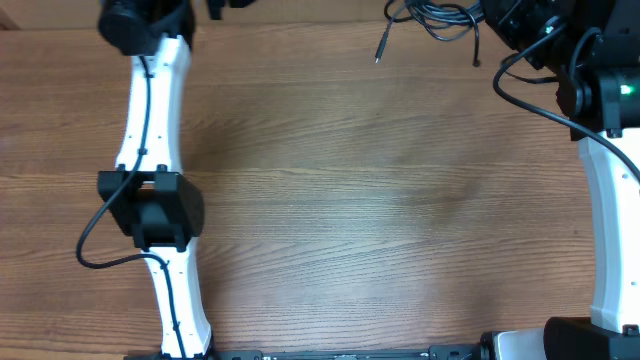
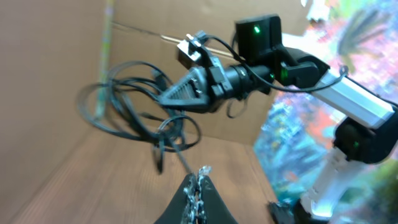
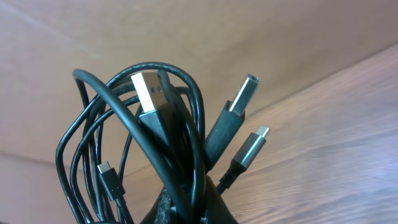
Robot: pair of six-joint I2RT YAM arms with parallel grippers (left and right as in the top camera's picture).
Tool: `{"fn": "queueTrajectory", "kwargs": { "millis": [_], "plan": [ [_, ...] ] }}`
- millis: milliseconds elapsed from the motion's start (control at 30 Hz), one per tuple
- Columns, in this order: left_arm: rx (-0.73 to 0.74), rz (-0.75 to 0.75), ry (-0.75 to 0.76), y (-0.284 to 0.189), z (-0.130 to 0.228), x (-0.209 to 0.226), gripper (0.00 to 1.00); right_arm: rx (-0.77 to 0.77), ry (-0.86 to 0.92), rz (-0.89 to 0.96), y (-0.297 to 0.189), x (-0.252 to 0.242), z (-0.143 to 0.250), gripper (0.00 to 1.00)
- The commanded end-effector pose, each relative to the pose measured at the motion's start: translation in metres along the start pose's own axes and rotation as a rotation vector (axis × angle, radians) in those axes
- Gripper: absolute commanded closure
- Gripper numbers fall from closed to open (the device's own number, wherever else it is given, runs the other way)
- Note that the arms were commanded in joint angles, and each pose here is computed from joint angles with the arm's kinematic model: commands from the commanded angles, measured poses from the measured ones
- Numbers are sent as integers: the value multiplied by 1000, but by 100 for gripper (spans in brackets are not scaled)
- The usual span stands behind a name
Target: Untangle cables
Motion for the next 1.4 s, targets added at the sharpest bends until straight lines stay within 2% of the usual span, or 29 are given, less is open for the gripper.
{"fn": "queueTrajectory", "kwargs": {
  "millis": [0,33,67,267,300,333,367,433,467,533,733,867,1033,1133,1367],
  "plan": [
    [53,64,69,35,6,-7,87,-34,-7,-121,-17,28,-11,96],
    [57,71,66,38,6,-3,70,-33,-8,-127,-17,29,-11,96],
    [60,76,59,41,6,1,58,-32,-7,-127,-17,29,-11,96],
    [59,66,-51,38,9,41,57,-14,-2,-112,-17,25,-7,94],
    [58,64,-69,38,10,48,54,-13,-2,-111,-17,25,-7,94],
    [58,64,-85,38,11,52,45,-13,-2,-111,-17,25,-7,94],
    [58,64,-101,38,13,58,43,-14,-2,-112,-17,25,-7,94],
    [59,64,-129,38,16,67,54,-14,-2,-112,-17,25,-8,95],
    [59,65,-134,39,18,71,57,-15,-2,-112,-17,25,-8,95],
    [62,69,-146,42,25,83,50,-18,-4,-117,-17,26,-8,95],
    [67,79,-136,48,33,92,56,-41,13,-229,-20,42,-17,96],
    [72,87,-125,52,33,90,51,-69,22,-257,-22,47,-23,96],
    [81,101,-124,60,35,87,51,-69,21,-257,-22,47,-23,96],
    [88,110,-139,66,36,85,46,-74,20,-255,-22,47,-24,96],
    [100,132,-124,78,36,77,44,-95,14,-221,-21,43,-26,96]
  ]
}}
Point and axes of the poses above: each gripper's point midway between its finger pads, its own y axis out along the fingers, its own x axis along the line the jaws close on, z = x × y, the point moved 5 cm from there along -y, back along the fingers, and after that the axes turned 15 degrees about -y, right-handed, at the moved point
